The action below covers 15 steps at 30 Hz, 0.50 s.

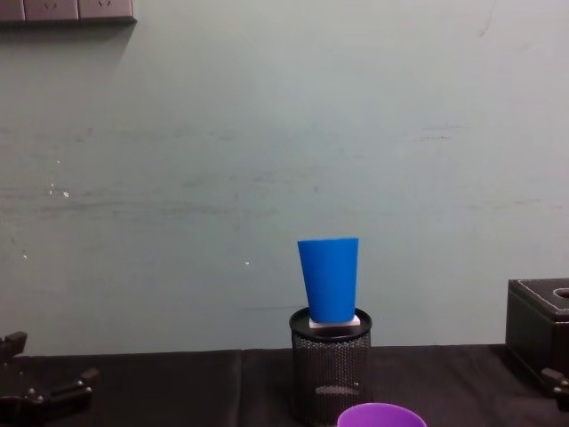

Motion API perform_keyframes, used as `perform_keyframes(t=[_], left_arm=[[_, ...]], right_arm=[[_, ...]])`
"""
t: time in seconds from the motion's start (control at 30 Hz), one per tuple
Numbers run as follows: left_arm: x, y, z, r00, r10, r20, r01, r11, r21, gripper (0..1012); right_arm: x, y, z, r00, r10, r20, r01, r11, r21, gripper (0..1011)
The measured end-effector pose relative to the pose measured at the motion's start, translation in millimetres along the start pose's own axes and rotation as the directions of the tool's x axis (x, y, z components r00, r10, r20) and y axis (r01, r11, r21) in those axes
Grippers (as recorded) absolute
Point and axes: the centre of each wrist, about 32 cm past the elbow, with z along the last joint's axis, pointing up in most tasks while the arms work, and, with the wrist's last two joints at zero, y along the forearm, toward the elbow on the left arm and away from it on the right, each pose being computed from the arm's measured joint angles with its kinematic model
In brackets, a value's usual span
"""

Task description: Pick up one cup with a gripper and tap it against the other cup.

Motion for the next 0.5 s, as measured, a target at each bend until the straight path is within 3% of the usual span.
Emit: perform_keyframes(t=[0.43,0.5], left_arm=[[0.0,0.0,0.0,1.0,0.0,0.0,0.0,1.0,0.0,1000],[0.0,0.0,0.0,1.0,0.0,0.0,0.0,1.0,0.0,1000]], right_arm=[[0.0,0.0,0.0,1.0,0.0,0.0,0.0,1.0,0.0,1000],[0.3,0.5,4.2,1.0,0.001,0.003,-0.001,1.0,0.023,1000]])
